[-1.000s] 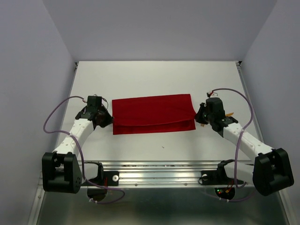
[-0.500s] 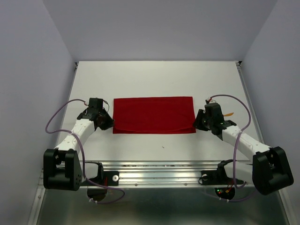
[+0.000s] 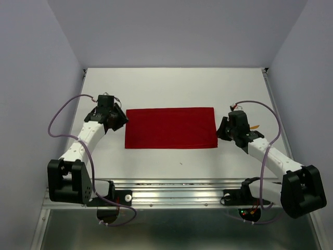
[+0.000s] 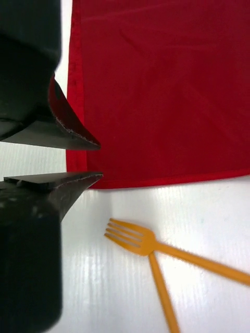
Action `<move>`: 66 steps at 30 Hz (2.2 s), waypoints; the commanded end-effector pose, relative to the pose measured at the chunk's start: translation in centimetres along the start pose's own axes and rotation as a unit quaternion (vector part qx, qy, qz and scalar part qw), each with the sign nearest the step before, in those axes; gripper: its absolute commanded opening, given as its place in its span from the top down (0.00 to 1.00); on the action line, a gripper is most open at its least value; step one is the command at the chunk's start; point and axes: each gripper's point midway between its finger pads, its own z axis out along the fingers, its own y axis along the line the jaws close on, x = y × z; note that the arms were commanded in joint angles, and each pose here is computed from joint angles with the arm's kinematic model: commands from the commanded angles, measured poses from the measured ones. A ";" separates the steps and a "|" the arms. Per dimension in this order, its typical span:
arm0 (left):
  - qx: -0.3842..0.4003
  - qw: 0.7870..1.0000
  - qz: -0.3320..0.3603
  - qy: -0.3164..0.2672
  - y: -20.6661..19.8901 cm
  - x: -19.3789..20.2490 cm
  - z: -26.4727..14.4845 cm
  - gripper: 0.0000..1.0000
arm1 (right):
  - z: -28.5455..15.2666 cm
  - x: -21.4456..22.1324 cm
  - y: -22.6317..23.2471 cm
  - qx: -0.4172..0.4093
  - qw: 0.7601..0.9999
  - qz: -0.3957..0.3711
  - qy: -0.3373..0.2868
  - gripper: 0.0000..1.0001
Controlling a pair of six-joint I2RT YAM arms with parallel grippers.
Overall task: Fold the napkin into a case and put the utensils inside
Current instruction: Smooth out the rectangle-folded napkin at the center of the board.
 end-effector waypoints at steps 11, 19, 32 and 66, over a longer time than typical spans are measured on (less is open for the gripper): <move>0.002 0.996 0.020 0.082 -1.0 4.9 5.7 0.71 | 4.7 1.0 1.9 -0.034 0.998 -0.013 0.047 0.89; -0.047 0.994 0.013 0.093 1.8 6.5 6.4 0.71 | 7.3 -0.9 1.8 -0.005 0.999 -0.033 0.035 0.91; -0.016 0.998 0.016 0.054 -1.2 3.3 5.3 0.70 | 4.6 -4.5 1.9 0.000 0.999 -0.019 -0.026 0.61; -0.007 0.997 0.030 0.074 -2.2 3.6 6.6 0.70 | 5.3 1.8 -0.6 0.034 0.997 0.002 0.064 0.94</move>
